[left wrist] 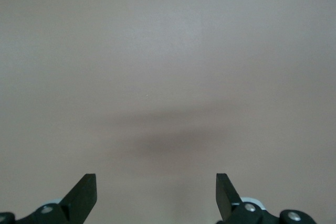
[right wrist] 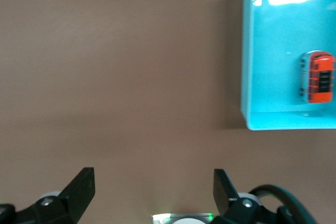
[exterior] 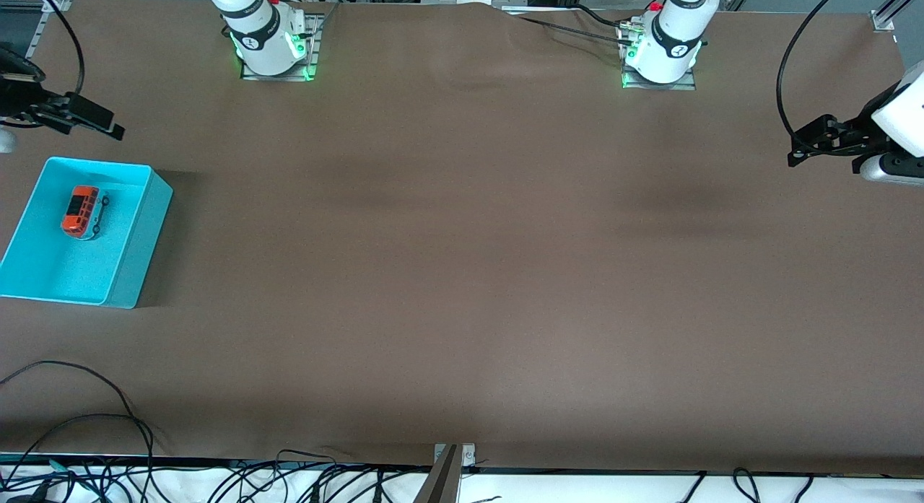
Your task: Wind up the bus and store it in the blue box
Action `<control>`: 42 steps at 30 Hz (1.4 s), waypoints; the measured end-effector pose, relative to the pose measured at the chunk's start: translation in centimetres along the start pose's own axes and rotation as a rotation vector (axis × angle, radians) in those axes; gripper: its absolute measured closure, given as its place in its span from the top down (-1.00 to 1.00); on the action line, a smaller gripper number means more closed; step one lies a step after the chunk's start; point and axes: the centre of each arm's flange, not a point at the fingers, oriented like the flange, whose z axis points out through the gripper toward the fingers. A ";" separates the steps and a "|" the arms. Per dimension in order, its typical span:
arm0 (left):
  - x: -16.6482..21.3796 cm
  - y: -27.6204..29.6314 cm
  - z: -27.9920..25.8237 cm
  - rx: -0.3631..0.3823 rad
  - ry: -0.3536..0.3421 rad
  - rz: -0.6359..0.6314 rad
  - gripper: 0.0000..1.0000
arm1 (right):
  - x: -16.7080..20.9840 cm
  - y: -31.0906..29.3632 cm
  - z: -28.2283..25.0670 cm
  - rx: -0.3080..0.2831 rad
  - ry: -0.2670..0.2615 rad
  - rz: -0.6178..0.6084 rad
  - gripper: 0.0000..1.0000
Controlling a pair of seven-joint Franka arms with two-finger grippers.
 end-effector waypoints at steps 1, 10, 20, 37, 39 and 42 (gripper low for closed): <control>0.0 0.0 0.0 0.000 0.000 0.000 1.00 | 0.0 -0.8 0.0 0.006 0.001 -0.006 1.00; 0.0 0.1 0.1 -0.001 -0.007 0.002 1.00 | 1.6 -5.9 0.7 0.001 0.008 0.003 1.00; 0.0 0.3 0.1 -0.001 -0.009 0.003 1.00 | 3.4 -7.3 2.9 -0.029 0.003 0.009 1.00; 0.2 0.6 0.4 -0.001 -0.016 0.006 1.00 | 4.0 -6.7 3.1 -0.091 0.024 -0.002 1.00; 0.2 0.6 0.5 -0.001 -0.018 0.006 1.00 | 4.0 -6.7 3.1 -0.092 0.024 -0.002 1.00; 0.3 0.6 0.6 -0.001 -0.020 0.005 1.00 | 4.0 -6.7 3.2 -0.092 0.023 -0.004 1.00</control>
